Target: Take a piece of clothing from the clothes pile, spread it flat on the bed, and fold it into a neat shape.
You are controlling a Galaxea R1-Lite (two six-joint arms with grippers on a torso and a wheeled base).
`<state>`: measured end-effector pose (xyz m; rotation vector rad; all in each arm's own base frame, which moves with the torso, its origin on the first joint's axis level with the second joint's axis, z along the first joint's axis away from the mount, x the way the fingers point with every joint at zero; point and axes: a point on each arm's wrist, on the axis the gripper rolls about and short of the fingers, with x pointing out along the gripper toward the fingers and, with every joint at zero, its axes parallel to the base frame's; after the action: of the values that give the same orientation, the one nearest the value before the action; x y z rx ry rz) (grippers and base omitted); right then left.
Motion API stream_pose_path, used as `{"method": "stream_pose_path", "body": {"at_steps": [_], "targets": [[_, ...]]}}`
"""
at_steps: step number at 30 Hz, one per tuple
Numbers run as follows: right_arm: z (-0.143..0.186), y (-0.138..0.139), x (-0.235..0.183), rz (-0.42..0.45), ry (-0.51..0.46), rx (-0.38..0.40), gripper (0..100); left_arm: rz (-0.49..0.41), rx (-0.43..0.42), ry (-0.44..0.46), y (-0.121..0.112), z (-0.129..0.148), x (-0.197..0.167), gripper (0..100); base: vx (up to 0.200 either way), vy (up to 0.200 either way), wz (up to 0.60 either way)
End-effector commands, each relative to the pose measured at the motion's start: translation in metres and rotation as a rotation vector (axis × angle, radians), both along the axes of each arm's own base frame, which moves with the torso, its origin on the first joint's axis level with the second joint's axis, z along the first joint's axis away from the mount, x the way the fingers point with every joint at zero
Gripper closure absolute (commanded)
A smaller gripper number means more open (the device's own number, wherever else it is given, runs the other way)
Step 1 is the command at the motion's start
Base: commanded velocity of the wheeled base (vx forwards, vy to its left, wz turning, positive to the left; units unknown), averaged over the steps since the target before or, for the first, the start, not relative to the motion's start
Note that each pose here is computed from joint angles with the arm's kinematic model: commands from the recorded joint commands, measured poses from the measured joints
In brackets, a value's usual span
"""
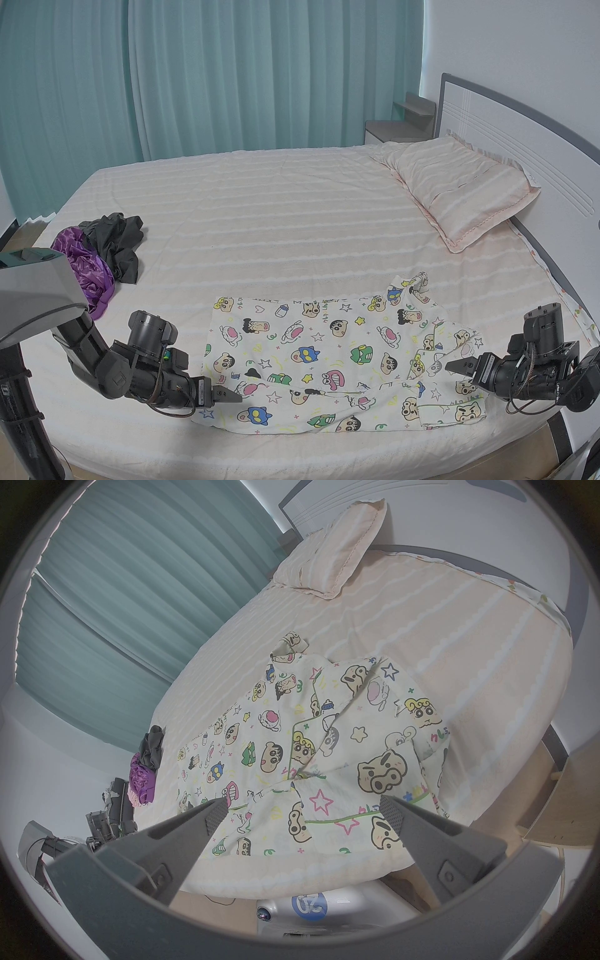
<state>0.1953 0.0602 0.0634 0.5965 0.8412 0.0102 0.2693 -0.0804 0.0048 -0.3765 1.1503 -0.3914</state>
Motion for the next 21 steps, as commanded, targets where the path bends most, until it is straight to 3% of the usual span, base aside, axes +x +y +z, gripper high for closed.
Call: {"method": "stream_pose_path", "body": {"at_steps": [1,5,6,21], "targets": [[0.0,0.0,0.0,0.0,0.001,0.0,0,-0.002,0.006,0.014,-0.001,-0.004,0.0,0,0.0,0.0,0.0],[-0.001,0.0,0.0,0.0,0.006,-0.002,0,-0.006,0.015,0.015,-0.003,-0.005,-0.001,0,0.0,0.0,0.0],[-0.002,0.001,0.0,0.002,0.007,-0.002,0,-0.005,0.018,0.016,-0.003,-0.005,-0.001,100,0.0,0.0,0.0],[-0.001,0.0,0.0,0.0,0.004,-0.001,0,0.004,0.145,0.067,0.008,-0.002,-0.025,100,0.0,0.0,0.0]]}}
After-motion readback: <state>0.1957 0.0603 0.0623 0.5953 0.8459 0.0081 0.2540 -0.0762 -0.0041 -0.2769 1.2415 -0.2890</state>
